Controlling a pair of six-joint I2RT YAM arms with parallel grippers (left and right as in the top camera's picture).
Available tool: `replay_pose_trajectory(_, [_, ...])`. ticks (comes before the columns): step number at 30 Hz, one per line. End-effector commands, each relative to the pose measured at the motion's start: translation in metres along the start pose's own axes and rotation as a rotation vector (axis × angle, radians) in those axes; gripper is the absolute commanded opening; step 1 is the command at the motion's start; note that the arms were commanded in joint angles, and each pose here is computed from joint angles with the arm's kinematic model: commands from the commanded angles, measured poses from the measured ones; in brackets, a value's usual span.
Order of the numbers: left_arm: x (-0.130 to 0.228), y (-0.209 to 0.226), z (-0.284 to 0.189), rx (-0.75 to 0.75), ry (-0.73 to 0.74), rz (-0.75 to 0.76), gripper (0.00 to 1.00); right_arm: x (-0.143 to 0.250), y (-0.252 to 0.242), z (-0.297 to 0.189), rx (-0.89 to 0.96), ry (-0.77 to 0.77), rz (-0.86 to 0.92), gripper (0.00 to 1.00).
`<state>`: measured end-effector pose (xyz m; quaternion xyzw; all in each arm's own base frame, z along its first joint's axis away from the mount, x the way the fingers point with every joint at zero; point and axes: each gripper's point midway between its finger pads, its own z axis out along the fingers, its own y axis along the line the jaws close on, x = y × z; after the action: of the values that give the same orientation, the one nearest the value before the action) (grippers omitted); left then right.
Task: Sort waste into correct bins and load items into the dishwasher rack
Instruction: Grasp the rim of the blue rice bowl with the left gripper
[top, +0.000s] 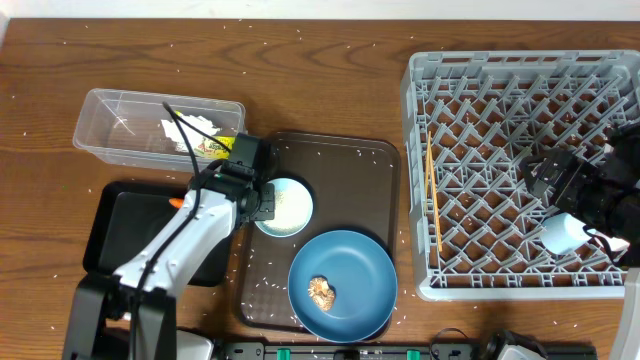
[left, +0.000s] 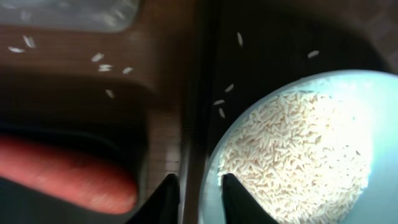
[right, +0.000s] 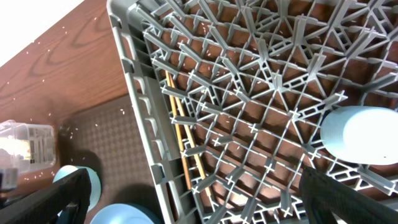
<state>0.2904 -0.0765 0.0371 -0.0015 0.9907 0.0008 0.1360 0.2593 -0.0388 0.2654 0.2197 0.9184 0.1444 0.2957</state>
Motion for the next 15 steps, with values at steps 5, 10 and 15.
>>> replay_pose_trajectory(5, [-0.001, -0.025, 0.009, 0.129, 0.022, 0.022, 0.14, 0.000, 0.002, -0.001, -0.001, 0.000, -0.018, 0.99])
replay_pose_trajectory(10, [-0.005, -0.039, 0.007, 0.205, 0.011, 0.049, 0.14, -0.001, 0.002, -0.001, -0.001, -0.001, -0.019, 0.99])
replay_pose_trajectory(15, [-0.009, -0.024, 0.010, 0.117, -0.015, 0.068, 0.14, -0.001, 0.002, -0.001, -0.001, 0.000, -0.018, 0.99])
